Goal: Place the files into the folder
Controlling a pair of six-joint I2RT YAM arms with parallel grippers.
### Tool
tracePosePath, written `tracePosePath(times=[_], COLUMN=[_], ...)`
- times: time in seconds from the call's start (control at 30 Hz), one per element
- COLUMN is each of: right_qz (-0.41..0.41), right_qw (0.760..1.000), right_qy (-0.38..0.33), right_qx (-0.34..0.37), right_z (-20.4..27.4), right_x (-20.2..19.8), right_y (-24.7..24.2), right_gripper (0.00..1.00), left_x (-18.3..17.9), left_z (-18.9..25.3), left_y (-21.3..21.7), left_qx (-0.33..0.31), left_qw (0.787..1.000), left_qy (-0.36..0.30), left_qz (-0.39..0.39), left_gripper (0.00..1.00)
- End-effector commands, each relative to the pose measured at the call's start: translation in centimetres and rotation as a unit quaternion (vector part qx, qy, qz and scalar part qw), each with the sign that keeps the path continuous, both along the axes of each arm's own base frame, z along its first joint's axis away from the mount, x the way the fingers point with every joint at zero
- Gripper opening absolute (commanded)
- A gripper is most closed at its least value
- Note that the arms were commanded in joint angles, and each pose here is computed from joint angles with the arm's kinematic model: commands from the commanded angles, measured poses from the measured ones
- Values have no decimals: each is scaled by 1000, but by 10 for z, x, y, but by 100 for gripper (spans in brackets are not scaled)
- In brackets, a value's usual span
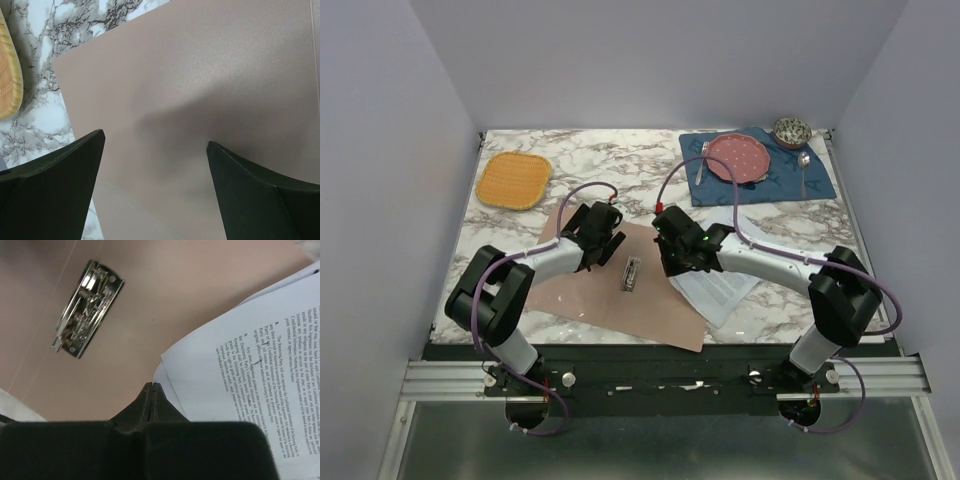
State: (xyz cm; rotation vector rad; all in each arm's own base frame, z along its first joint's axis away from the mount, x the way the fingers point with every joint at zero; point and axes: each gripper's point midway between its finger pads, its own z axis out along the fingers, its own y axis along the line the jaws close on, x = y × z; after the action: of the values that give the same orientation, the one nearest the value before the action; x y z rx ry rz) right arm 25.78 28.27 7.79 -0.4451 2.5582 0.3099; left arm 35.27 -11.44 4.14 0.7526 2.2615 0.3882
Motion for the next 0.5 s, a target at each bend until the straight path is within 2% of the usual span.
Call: tracePosePath(times=[0.0, 0.13, 0.17, 0.23, 0.27, 0.37, 0.47], right_qz=[43, 63, 66, 62, 61, 78, 114], right_qw=[999, 997, 997, 998, 998, 996, 992], right_qy=[16, 25, 24, 19, 20, 5, -12], right_qx=[24, 29, 27, 23, 19, 38, 56], right_z=[-5, -9, -10, -10, -12, 4, 20], right_x=[-16, -28, -29, -29, -30, -36, -52], right_y=[38, 57, 59, 56, 52, 55, 65], right_gripper=[1, 1, 14, 34, 54, 73, 75], left_x=[-26, -13, -11, -7, -6, -9, -20], left_z=[-13, 23, 28, 38, 39, 38, 29], left_y=[12, 24, 32, 63, 73, 118, 158], left_qx=[13, -19, -26, -25, -22, -11, 0], left_qw=[998, 999, 998, 998, 998, 996, 994], left_qy=[60, 47, 48, 43, 44, 46, 60], left_qz=[6, 16, 21, 45, 48, 73, 95], left_gripper=[99, 99, 99, 99, 99, 99, 99])
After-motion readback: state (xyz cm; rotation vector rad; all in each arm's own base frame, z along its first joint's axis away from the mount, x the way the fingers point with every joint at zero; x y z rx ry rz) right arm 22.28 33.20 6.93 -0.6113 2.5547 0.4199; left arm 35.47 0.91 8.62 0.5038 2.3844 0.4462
